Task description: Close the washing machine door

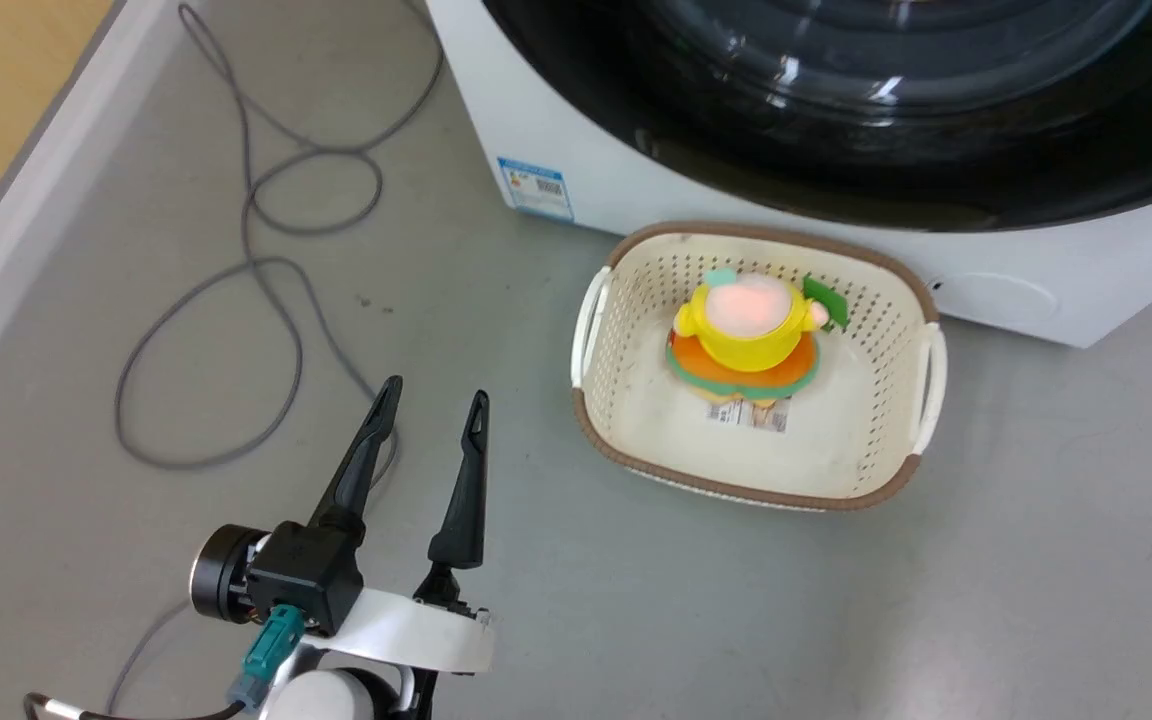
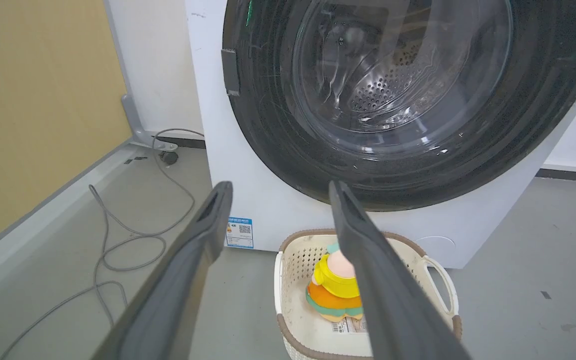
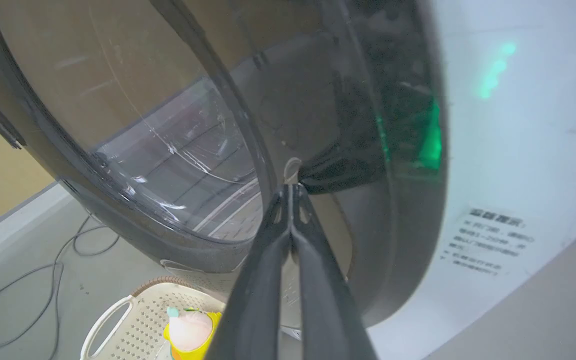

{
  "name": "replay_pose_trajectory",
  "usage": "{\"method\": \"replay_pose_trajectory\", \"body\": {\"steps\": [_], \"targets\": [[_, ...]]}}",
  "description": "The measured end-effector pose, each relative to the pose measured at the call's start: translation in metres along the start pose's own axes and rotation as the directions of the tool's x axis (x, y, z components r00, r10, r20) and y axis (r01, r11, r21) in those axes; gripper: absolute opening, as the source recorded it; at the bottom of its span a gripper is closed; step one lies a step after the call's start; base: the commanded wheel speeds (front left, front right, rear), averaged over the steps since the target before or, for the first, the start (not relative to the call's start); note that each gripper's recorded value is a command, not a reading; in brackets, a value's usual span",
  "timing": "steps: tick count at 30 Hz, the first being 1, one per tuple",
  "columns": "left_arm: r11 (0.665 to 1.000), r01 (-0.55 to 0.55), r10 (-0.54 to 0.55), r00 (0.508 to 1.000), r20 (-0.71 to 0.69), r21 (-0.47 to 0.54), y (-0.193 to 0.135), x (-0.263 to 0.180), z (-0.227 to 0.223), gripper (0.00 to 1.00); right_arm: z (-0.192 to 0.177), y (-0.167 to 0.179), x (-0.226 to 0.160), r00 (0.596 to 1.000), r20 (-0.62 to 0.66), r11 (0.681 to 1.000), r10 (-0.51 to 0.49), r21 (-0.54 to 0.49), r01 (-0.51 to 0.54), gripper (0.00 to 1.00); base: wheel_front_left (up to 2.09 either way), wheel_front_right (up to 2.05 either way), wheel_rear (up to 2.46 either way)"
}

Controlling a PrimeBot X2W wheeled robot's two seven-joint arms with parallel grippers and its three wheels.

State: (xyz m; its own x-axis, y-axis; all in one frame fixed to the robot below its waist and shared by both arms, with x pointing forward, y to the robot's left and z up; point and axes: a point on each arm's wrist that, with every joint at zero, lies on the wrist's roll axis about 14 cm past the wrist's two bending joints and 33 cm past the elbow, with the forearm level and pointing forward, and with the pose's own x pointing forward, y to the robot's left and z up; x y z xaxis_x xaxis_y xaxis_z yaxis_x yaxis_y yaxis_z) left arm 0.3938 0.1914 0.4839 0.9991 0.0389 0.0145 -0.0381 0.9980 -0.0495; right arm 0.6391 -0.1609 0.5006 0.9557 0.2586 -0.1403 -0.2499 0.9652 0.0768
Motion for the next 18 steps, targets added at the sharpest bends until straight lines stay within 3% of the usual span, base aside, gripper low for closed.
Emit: {"method": "replay_pose_trajectory", "body": {"steps": [6,18], "targets": [[1.0,0.01,-0.01,0.999,0.037,-0.009,-0.003,-0.002,0.013,1.0,0.025,0.002,-0.022,0.996,0.091,1.0,0.006,-0.017,-0.004,0.0,0.0,0.0,0.0],[0.999,0.011,-0.008,0.996,0.088,-0.041,-0.004,-0.019,0.03,1.0,0.018,0.032,-0.123,0.977,0.195,0.996,0.089,-0.043,-0.082,0.0,0.0,0.0,0.0]]}}
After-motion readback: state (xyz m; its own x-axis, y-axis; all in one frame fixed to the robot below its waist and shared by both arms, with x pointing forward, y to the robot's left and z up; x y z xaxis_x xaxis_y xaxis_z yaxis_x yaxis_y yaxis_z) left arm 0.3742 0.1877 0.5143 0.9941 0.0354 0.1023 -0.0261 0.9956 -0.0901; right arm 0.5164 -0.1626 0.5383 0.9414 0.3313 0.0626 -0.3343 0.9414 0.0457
